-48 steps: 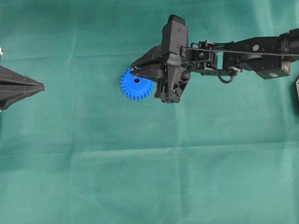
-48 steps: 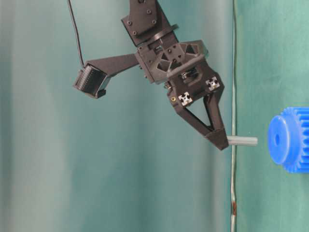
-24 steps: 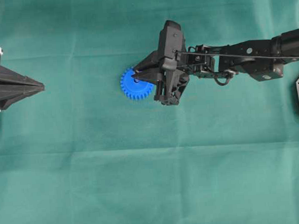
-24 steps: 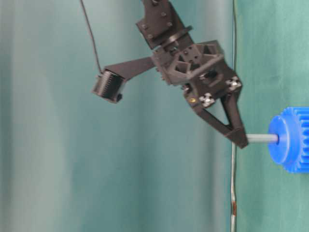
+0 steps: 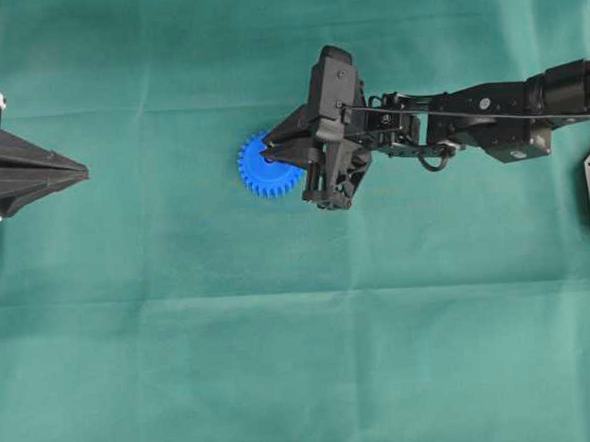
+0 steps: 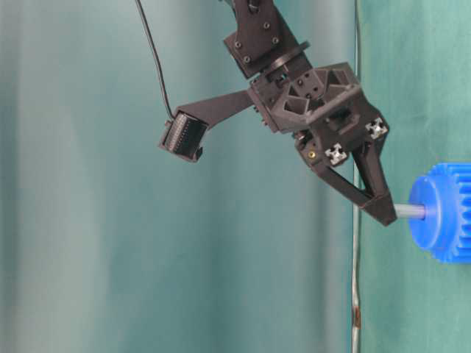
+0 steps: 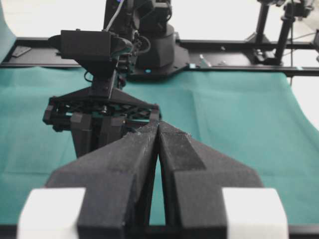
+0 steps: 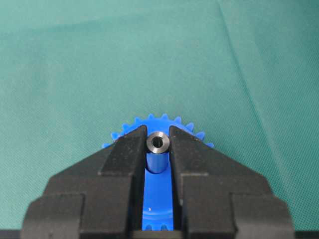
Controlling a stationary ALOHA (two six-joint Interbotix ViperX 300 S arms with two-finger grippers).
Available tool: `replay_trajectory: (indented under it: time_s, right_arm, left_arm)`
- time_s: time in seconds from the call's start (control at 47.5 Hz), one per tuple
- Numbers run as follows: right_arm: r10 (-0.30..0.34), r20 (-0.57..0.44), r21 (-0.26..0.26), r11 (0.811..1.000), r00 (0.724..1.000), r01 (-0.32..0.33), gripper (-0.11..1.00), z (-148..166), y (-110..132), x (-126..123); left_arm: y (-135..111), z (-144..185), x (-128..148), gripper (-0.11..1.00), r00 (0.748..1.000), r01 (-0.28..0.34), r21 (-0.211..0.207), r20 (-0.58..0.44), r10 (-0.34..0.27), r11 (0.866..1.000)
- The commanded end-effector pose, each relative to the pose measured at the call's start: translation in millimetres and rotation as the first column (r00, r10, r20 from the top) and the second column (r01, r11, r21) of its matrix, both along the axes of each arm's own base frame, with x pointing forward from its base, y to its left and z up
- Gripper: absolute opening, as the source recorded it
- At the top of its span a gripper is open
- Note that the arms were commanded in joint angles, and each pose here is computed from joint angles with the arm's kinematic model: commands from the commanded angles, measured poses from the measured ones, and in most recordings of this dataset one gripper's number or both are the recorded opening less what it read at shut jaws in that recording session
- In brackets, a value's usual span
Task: Insert the shaft placed at a random location into the center hole of the medium gear at another random location.
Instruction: 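Lower the shaft with the right gripper into the gear's center hole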
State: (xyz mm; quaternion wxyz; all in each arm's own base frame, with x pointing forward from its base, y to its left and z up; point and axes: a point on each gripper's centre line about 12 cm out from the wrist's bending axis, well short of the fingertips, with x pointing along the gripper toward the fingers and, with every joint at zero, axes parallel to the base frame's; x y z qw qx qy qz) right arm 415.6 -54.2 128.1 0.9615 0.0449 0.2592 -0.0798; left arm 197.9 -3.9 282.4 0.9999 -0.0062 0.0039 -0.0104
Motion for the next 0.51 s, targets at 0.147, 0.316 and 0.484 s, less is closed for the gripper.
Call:
replay_trajectory:
  time_s: [0.147,0.316,0.484]
  right_arm:
    - [-0.013,0.046,0.006,1.0,0.999,0.013,0.14,8,-3,8]
    - [-0.013,0.038,0.006,1.0,0.999,0.013,0.14,4,-3,10]
    - [-0.015,0.029,0.007,1.0,0.999,0.015,0.14,0,-4,10]
  left_arm:
    - [0,11,2,0.0,1.0,0.002,0.001,0.028,-0.002,1.0]
    - [0,11,2,0.0,1.0,0.002,0.001,0.026,-0.002,1.0]
    - [-1,10,2,0.0,1.0,0.003,0.001,0.025,-0.003,1.0]
